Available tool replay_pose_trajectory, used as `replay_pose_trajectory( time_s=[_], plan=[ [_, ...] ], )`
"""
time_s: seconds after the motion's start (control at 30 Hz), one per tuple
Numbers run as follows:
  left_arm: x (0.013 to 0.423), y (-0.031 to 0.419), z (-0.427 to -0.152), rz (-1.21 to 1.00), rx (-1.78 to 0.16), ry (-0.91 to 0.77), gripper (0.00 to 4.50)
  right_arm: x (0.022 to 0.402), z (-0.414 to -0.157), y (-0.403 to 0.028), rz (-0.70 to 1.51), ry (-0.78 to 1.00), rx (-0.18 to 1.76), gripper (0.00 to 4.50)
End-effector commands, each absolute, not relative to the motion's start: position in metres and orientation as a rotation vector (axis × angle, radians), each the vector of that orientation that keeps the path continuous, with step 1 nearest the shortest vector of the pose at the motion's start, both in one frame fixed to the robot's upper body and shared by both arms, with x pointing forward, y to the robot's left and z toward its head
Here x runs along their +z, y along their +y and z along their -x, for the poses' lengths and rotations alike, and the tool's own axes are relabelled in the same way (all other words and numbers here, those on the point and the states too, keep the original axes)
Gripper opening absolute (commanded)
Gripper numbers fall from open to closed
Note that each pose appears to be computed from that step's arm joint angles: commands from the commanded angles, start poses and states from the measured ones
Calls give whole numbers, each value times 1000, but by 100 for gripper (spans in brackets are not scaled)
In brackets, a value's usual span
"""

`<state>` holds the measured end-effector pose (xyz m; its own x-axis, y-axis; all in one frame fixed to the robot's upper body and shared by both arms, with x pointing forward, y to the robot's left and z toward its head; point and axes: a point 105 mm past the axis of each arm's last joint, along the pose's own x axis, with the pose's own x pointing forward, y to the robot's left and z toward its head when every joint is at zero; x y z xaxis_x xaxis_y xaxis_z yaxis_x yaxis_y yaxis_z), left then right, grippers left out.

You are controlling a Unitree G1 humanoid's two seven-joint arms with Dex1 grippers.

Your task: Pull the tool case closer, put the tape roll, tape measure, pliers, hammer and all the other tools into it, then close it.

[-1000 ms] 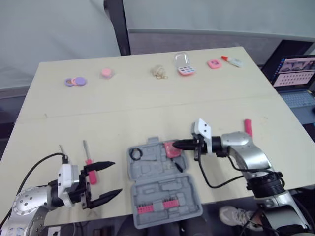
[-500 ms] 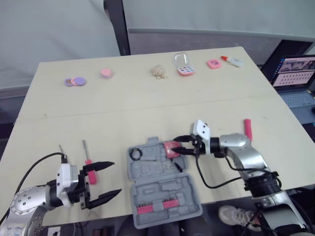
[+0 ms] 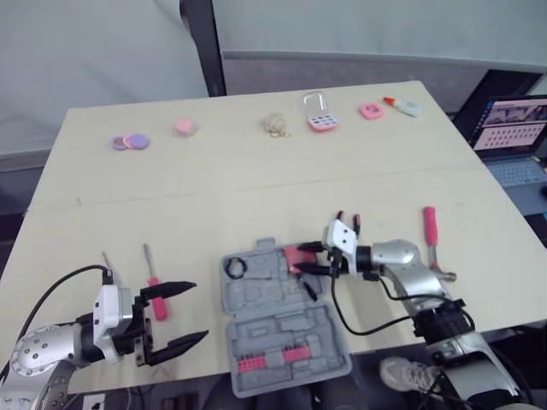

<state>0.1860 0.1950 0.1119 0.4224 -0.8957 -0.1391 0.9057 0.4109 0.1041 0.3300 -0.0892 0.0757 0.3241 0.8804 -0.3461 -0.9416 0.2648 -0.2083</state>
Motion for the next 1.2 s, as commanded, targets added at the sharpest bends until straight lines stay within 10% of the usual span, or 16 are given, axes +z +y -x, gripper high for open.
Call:
replay_pose_trajectory(
  time_s=[0.03,0.43,0.77,1.2],
  plan=[
    [121,193,-185,-199,-1143,37,450,67,-334,-91,471,183,1216,220],
    [121,187,-186,-191,-1155,33,450,57,-328,-96,484,204,1220,220],
    [120,183,-197,-140,-1125,13,450,128,-320,-89,449,36,1216,220],
    [95,179,-197,-57,-1057,163,450,137,-231,-135,295,355,1157,220]
  ],
)
